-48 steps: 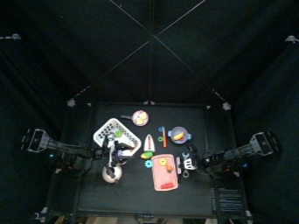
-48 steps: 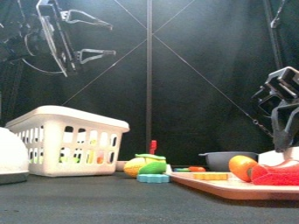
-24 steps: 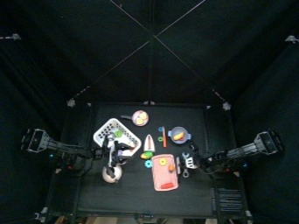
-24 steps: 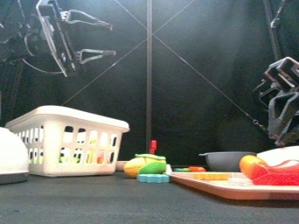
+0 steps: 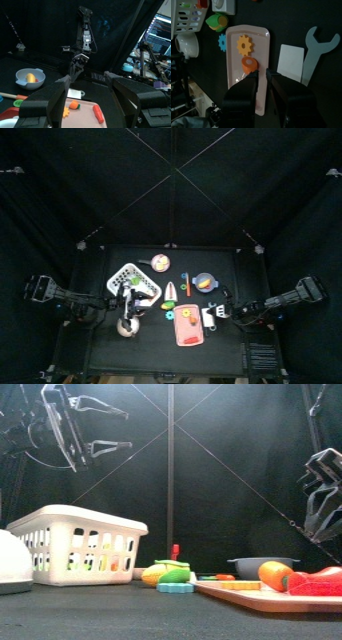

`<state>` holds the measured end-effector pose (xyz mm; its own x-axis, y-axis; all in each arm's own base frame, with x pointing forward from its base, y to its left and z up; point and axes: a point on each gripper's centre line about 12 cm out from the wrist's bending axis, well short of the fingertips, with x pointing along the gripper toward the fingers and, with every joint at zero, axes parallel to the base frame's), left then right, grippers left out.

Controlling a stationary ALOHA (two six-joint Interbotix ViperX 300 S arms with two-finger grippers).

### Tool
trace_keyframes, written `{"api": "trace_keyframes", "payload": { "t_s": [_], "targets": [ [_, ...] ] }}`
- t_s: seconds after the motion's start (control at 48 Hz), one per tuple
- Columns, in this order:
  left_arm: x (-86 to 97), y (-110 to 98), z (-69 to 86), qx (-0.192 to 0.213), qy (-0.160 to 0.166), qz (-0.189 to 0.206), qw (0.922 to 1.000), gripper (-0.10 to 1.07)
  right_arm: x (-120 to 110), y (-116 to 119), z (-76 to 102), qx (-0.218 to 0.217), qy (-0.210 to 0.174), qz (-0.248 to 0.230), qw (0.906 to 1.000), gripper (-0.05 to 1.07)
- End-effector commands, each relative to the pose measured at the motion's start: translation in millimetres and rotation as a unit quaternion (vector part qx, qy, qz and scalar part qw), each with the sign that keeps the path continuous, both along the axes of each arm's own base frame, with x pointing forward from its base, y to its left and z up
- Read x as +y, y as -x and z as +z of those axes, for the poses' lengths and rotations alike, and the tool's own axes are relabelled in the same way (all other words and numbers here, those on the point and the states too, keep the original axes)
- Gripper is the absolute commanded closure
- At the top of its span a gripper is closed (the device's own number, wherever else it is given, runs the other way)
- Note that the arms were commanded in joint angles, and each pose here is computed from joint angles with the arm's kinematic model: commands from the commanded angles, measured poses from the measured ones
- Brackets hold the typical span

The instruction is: Put cleaver down near wrench

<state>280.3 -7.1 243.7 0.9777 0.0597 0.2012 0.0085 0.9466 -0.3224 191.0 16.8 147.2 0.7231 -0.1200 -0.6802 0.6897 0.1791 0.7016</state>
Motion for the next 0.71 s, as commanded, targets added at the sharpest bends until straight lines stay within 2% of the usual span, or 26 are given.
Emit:
{"api": "trace_keyframes", "payload": {
  "t_s": [0.0,0.458,0.688],
  "targets": [
    [0.5,-1.3,5.4,-0.010,0.001,0.002,0.9999,0.06,0.7,-2.1,1.3,0.000,0.006,0.004,1.0000,0.40],
    [0.4,-2.2,4.8,-0.005,0.002,0.001,1.0000,0.06,1.7,-6.4,2.6,-0.006,0.034,0.031,0.9989,0.40],
    [0.4,-2.0,5.0,-0.004,0.001,0.001,1.0000,0.06,3.1,-10.9,-1.7,0.007,0.044,0.038,0.9983,0.40]
  ]
}}
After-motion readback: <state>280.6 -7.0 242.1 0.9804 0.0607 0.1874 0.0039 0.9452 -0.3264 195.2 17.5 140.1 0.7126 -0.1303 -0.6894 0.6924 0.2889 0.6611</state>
